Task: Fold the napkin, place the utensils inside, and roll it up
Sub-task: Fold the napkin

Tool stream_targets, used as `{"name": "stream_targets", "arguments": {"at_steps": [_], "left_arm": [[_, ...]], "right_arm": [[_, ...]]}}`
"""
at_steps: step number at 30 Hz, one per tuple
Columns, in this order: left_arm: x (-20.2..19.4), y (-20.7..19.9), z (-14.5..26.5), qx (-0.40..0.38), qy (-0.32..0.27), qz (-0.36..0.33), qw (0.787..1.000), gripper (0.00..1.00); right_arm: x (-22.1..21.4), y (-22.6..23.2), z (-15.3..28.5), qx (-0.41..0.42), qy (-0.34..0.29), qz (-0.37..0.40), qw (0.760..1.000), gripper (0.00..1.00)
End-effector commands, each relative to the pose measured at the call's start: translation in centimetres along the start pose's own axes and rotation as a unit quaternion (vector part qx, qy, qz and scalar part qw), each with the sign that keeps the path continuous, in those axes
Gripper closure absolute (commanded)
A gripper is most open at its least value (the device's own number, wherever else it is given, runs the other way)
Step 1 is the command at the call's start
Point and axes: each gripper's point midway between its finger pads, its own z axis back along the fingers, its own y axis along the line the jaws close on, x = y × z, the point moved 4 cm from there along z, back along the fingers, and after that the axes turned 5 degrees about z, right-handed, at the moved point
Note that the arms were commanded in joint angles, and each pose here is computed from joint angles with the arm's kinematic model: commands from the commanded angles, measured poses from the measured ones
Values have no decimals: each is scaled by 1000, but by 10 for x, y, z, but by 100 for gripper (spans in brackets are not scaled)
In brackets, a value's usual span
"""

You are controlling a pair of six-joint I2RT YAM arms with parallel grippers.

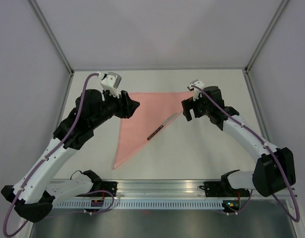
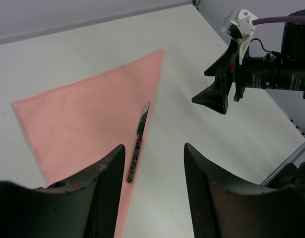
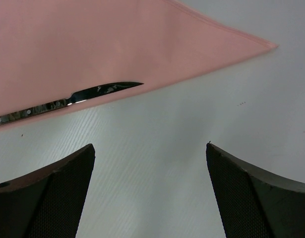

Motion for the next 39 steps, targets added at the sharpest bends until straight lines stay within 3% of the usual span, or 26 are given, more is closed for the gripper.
{"name": "stream_targets", "arguments": {"at_steps": [1,9,14,23,29,39], "left_arm": [[7,1,16,15,-7,24,1000,44],[33,-4,49,33,-20,38,999,44],[45,-2,64,49,-40,45,997,43],[53,3,81,75,-59,56,994,43],[50,9,86,91,-67,62,992,42],[49,11,94,97,-68,63,991,43]], "right_arm": [[12,20,-10,0,-8,39,999,3],[30,142,-30,87,-12,188,978,6],[37,205,-39,139,-26,238,961,14],[-21,337,-51,230,-18,355,906,26],[-37,390,-46,258,-37,397,880,30],[-56,442,-48,264,-65,430,861,35]]}}
